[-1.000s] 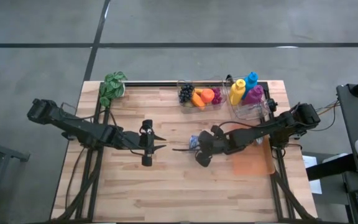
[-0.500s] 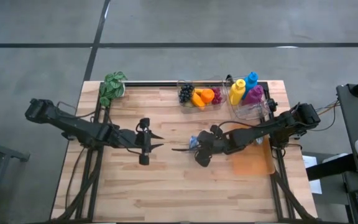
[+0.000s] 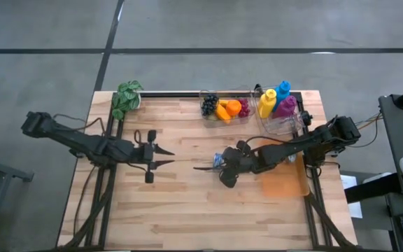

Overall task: Pick & Place Food Item
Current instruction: Put the blue tuna can into the orange bin

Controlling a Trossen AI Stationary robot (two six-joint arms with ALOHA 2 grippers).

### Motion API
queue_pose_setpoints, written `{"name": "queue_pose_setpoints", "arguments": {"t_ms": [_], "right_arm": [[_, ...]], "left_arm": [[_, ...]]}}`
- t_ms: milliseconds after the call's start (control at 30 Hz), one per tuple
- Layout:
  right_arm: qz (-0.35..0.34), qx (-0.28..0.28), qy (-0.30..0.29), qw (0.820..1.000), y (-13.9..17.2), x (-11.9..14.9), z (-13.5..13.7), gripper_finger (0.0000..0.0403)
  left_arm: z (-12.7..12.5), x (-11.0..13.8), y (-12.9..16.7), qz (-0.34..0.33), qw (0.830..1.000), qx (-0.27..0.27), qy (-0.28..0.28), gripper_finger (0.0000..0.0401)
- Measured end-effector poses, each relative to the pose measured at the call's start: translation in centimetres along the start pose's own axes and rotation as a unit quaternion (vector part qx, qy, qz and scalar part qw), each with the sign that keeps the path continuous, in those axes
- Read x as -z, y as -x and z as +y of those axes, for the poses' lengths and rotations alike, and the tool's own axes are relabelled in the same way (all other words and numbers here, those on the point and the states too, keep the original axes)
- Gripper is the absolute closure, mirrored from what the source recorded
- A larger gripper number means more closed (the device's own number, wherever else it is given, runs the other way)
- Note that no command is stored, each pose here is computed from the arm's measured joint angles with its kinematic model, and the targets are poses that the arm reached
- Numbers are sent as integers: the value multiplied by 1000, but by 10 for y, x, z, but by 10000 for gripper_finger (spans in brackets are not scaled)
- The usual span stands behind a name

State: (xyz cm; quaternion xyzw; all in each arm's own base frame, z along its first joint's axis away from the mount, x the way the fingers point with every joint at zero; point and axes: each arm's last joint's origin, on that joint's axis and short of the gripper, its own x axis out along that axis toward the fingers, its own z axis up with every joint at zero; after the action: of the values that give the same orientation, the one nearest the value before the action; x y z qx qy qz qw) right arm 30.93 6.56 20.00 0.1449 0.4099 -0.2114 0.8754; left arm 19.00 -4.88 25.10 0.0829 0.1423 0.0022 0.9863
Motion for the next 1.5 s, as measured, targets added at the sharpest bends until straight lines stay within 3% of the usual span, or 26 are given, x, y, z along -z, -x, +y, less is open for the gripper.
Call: {"name": "queue_pose_setpoints", "arguments": {"t_ms": [500, 733, 933, 1167, 1500], "right_arm": [[-1, -1, -2, 1000, 1, 0, 0, 202], [-13, -9, -23, 1000, 9, -4, -1, 208], [-46, 25, -72, 996, 11, -5, -1, 207], [-77, -5, -84, 993, 26, -22, 25, 209], [-85, 71, -81, 991, 34, -32, 55, 211]], "left_arm": [[2, 4, 7, -12, 1000, 0, 8, 293], [2, 7, 7, 1, 1000, 0, 13, 293], [1, 11, 7, 20, 1000, 1, 7, 293], [1, 16, 7, 44, 999, 3, -1, 293], [1, 19, 8, 59, 998, 4, -6, 293]]}}
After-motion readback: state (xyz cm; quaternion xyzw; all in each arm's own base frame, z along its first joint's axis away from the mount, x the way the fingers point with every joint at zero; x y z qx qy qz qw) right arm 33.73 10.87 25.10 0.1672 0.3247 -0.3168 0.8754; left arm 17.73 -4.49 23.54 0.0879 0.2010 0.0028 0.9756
